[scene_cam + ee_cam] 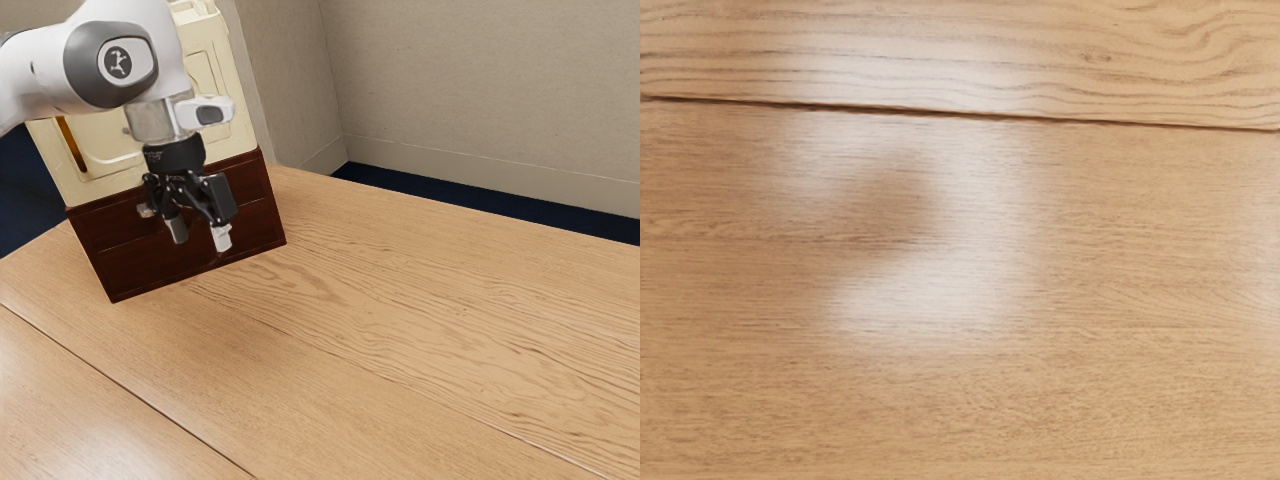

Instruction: Pull the drawer handle with one arm to open the drawer

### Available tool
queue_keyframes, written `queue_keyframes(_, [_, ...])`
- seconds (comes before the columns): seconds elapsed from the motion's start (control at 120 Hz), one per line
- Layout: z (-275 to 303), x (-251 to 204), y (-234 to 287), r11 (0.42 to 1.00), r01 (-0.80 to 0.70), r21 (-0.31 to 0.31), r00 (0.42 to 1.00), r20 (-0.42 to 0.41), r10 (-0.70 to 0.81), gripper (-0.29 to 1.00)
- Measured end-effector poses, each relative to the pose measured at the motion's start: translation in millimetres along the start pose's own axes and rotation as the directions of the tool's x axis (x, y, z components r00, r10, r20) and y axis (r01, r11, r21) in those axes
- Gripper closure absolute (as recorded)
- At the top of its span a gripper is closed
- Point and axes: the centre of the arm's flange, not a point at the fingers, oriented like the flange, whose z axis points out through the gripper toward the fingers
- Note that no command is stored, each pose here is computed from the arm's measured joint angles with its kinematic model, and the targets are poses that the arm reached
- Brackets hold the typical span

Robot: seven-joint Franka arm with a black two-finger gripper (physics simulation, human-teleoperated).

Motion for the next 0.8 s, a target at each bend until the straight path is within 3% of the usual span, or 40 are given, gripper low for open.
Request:
queue_keyframes(0.167, [-10.1,4.4,1.0,0.999,-0.028,0.015,0.997,-0.069,0.029,0.0])
queue_keyframes(0.258, [-84.5,-40.0,22.7,0.996,-0.036,0.086,0.974,-0.221,0.054,0.0])
queue_keyframes(0.317, [-112.6,-64.0,34.3,0.991,-0.059,0.122,0.957,-0.275,0.091,0.0])
queue_keyframes(0.642, [-9.2,-25.9,-5.9,0.974,-0.181,0.133,0.981,-0.042,0.188,0.0])
queue_keyframes(0.8, [26.1,-48.2,-32.6,0.967,-0.196,0.164,0.979,-0.029,0.203,0.0])
